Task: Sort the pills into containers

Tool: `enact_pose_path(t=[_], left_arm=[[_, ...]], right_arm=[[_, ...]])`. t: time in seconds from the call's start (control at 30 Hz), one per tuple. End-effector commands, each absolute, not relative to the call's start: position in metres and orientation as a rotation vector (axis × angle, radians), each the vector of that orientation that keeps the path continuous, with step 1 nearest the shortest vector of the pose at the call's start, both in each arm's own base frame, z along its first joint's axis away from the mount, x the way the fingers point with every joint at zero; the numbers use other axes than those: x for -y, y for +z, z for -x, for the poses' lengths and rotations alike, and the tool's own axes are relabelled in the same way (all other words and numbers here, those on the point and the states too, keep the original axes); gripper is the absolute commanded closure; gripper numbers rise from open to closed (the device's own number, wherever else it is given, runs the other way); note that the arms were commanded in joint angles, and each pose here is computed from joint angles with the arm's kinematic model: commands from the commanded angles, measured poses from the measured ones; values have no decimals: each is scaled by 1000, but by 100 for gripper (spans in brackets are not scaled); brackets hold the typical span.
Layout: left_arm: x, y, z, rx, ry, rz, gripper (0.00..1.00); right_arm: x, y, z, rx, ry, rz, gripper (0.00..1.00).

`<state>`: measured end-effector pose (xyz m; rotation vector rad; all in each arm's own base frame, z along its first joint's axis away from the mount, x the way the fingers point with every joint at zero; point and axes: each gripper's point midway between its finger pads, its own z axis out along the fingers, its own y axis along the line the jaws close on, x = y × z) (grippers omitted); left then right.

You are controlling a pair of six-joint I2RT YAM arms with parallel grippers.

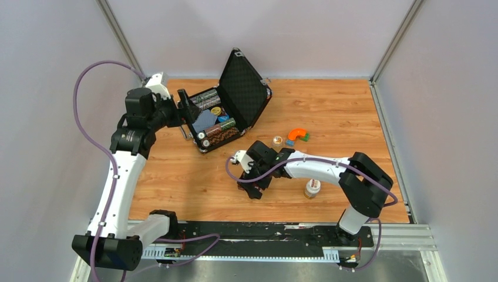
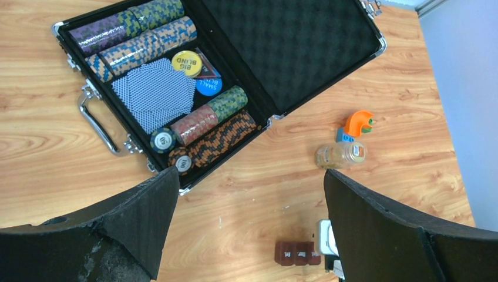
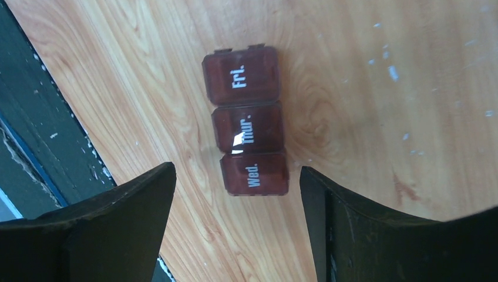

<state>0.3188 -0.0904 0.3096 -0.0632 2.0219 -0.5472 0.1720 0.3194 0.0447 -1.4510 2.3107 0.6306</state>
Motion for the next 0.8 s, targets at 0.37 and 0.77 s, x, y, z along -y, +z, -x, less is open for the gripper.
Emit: enact_pose_path(t=[0.37,0.77], left_arm=[[84,299,-308,-2024,-523,104,0],[87,273,-299,-2069,-563,165,0]], right_arm=[[-324,25,-184,-2283,448,1443,31],[-326,38,-200,-2278,378,1281,64]])
